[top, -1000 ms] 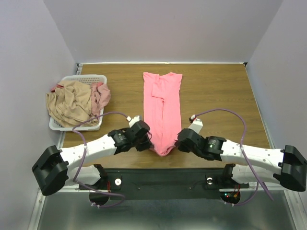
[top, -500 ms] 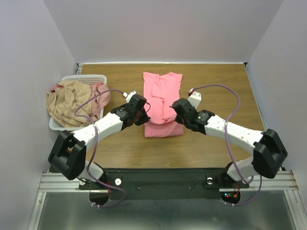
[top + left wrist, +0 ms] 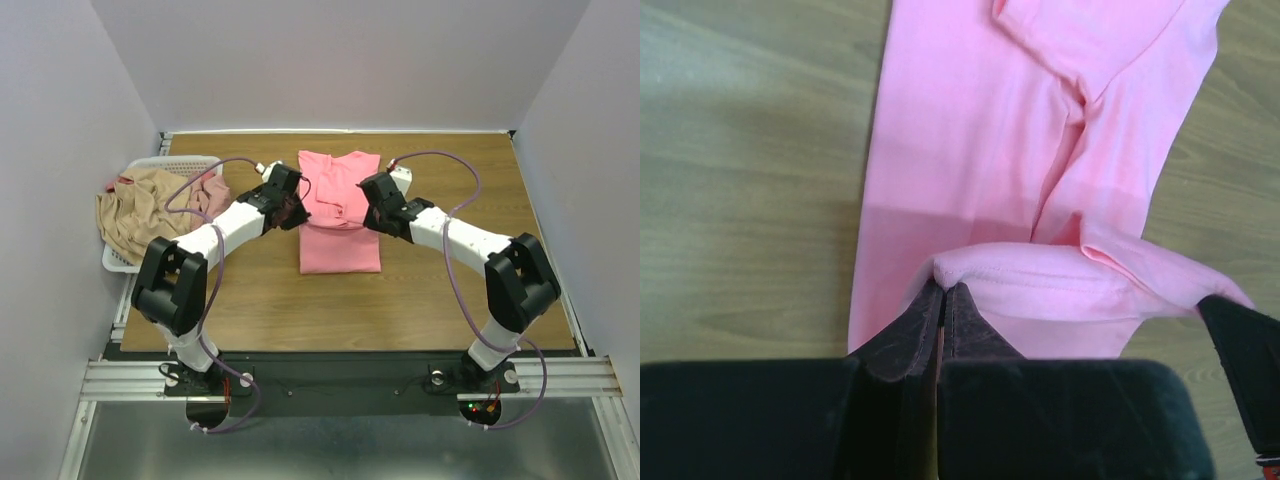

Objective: Fold and stack the t-shirts
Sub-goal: Fold the tshirt

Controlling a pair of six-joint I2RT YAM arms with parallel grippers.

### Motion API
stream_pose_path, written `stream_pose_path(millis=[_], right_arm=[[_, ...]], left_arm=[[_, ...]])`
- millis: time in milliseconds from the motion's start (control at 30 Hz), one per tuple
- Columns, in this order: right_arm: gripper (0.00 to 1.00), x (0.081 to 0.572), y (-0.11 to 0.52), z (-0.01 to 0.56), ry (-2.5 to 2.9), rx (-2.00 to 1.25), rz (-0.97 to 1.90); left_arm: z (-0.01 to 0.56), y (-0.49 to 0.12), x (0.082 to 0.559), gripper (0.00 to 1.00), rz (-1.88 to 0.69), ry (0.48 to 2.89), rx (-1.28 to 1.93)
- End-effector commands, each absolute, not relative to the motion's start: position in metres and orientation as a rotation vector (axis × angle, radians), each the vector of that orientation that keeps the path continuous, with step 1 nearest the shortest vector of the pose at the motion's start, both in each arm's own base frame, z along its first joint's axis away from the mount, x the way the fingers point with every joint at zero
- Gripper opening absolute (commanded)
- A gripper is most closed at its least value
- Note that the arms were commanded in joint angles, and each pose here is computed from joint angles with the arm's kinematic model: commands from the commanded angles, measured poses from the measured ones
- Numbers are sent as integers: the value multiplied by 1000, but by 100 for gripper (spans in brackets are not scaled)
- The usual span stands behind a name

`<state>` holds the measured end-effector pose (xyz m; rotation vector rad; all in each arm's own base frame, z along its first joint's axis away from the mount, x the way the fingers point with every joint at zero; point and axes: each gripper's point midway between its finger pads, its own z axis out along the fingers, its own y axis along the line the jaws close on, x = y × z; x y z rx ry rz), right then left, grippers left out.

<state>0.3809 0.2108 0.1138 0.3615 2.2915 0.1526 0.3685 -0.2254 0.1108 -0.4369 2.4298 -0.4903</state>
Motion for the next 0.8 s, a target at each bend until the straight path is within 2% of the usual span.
stream_pose_path(millis=[0,433,767], right_arm=[[0,412,218,132,2236,347,219],[1,452,209,99,2295,359,190],[1,467,203,88,2304,386,175]], left_arm=[[125,-231,398,0,-506,2387,-380],[114,-228,445,0,-449,2410,-356],[96,-232,458,0,-415,2454,-342]])
